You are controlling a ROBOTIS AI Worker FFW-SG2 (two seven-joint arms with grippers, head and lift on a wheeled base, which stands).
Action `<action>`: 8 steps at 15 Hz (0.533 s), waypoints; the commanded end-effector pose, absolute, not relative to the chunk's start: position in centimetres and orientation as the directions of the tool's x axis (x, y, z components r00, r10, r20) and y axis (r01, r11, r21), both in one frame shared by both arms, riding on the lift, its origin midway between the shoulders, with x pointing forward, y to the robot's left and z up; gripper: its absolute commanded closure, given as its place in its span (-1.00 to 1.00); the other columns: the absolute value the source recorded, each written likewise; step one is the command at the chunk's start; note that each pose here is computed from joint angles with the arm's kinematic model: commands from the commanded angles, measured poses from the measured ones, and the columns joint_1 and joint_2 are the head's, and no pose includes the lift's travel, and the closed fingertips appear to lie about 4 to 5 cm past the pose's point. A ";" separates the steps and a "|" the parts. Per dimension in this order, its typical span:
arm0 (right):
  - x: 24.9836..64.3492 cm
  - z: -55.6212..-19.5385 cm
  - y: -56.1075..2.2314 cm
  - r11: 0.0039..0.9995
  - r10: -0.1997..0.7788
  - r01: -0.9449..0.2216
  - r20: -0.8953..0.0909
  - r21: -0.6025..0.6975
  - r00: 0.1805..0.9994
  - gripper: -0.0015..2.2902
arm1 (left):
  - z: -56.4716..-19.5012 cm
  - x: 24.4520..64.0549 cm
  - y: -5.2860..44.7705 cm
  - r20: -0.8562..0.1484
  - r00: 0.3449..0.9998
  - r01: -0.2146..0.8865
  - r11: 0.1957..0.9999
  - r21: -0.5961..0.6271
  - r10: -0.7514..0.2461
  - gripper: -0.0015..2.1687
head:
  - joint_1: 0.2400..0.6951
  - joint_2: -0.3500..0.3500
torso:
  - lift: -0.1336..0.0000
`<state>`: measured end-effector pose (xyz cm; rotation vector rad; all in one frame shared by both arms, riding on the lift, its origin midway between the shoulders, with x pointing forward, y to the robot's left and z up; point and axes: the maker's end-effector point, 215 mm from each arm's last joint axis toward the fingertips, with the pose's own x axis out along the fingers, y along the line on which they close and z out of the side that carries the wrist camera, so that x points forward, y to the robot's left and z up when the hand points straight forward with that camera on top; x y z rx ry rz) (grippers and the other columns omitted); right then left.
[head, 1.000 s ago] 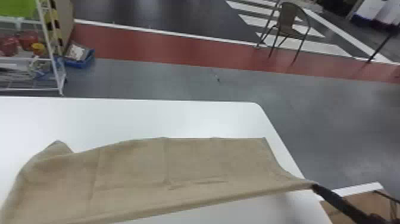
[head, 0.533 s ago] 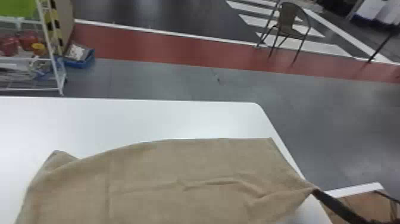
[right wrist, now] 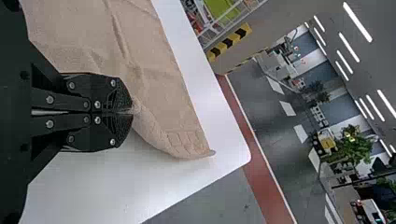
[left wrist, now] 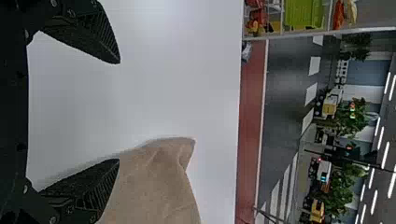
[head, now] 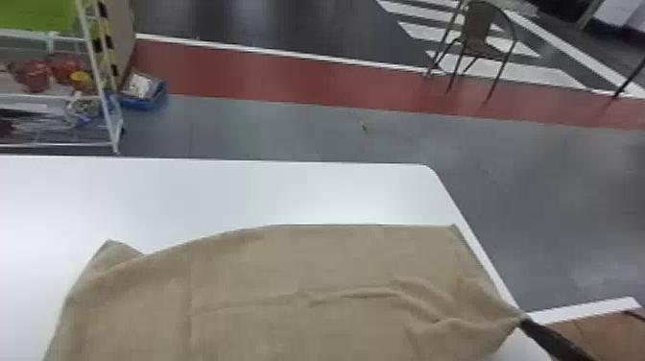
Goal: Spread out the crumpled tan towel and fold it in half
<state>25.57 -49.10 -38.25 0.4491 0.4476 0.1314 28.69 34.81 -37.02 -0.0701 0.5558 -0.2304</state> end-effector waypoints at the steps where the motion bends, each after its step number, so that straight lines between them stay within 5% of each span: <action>1: 25.2 -39.3 -49.7 0.913 0.197 -0.005 -0.430 0.408 0.881 -0.20 | -37.0 29.1 33.6 -0.503 0.825 0.217 0.966 -0.144 -0.260 -0.86 | 1.00 -0.87 | -0.83; 2: 24.9 -39.5 -50.2 0.926 0.183 -0.002 -0.445 0.377 0.877 -0.76 | -36.9 29.3 33.3 -0.499 0.826 0.221 0.964 -0.145 -0.264 -0.86 | 1.00 -0.90 | -0.83; 3: 24.9 -39.5 -51.3 0.950 0.154 -0.007 -0.447 0.313 0.881 -0.96 | -36.6 29.6 33.1 -0.491 0.829 0.227 0.963 -0.145 -0.269 -0.86 | 1.00 -0.94 | -0.83; 8: 24.8 -37.8 -55.9 0.979 0.058 0.040 -0.460 0.201 0.886 -0.96 | -34.8 31.6 32.0 -0.425 0.870 0.236 0.968 -0.089 -0.251 -0.86 | 1.00 -1.00 | -0.83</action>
